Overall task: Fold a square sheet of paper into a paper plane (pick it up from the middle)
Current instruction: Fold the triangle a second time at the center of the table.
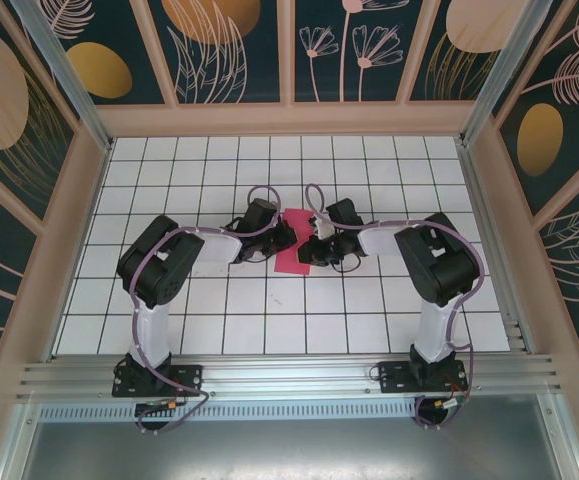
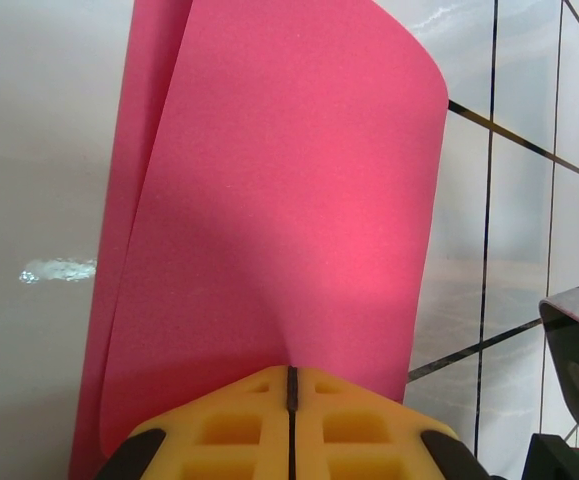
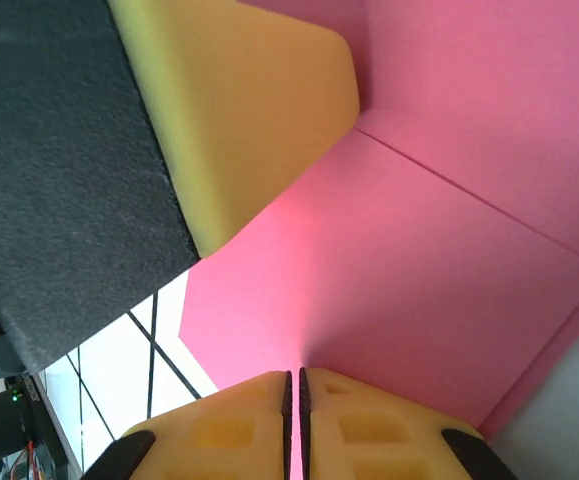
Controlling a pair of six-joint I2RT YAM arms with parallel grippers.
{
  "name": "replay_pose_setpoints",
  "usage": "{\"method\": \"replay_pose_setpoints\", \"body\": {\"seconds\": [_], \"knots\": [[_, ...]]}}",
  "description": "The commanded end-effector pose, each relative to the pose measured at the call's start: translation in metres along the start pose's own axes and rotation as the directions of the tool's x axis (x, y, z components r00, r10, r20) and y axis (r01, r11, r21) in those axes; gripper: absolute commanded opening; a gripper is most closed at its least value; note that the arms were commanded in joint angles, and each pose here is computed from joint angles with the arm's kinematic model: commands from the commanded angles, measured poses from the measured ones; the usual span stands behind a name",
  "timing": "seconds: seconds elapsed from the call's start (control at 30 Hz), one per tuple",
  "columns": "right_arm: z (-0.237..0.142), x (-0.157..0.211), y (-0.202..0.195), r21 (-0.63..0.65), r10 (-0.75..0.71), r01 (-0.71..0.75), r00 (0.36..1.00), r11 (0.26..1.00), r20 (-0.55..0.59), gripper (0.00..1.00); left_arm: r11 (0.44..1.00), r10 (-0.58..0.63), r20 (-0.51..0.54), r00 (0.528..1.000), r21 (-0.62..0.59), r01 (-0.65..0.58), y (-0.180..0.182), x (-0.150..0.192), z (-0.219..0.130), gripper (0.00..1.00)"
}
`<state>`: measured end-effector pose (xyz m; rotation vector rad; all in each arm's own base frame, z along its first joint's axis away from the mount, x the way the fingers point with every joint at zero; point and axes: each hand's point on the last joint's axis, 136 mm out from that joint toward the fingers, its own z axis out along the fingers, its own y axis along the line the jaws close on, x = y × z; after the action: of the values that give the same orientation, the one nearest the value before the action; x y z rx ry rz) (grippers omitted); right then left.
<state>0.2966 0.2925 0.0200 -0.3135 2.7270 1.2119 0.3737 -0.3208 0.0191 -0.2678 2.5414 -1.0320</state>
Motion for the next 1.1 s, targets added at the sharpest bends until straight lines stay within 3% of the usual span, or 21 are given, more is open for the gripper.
{"method": "replay_pose_setpoints", "body": {"seconds": [0.0,0.23,0.4,0.53,0.83,0.97,1.07], "knots": [[0.007,0.018,-0.025,0.066,0.034,-0.031,0.999,0.997,-0.038,0.14,1.0,0.006,0.041,0.999,-0.011,-0.005,0.0,-0.008,-0.011,0.12],[0.006,0.019,-0.027,0.069,0.039,-0.036,0.999,0.997,-0.037,0.14,0.997,0.03,0.072,0.997,0.063,-0.035,-0.023,-0.013,-0.03,0.18],[0.005,0.017,-0.026,0.064,0.04,-0.038,0.999,0.997,-0.026,0.14,0.995,0.012,0.026,1.0,0.097,-0.015,-0.02,0.001,-0.029,0.07],[0.006,0.015,-0.026,0.063,0.041,-0.039,0.999,0.997,-0.024,0.14,0.993,-0.01,-0.016,1.0,0.12,0.011,-0.015,0.012,-0.021,0.06],[0.003,0.017,-0.023,0.06,0.021,-0.018,0.999,0.998,-0.043,0.15,0.997,-0.062,0.007,0.998,-0.048,0.062,0.034,0.016,-0.004,0.05],[0.005,0.017,-0.015,0.045,-0.002,0.006,0.997,0.999,-0.078,0.16,0.996,-0.063,-0.002,0.998,-0.063,0.063,0.041,0.021,-0.002,0.04],[0.006,0.025,-0.022,0.104,-0.008,0.019,0.994,0.994,-0.108,0.15,0.995,-0.06,0.003,0.998,-0.081,0.06,0.045,0.021,-0.004,0.04]]}}
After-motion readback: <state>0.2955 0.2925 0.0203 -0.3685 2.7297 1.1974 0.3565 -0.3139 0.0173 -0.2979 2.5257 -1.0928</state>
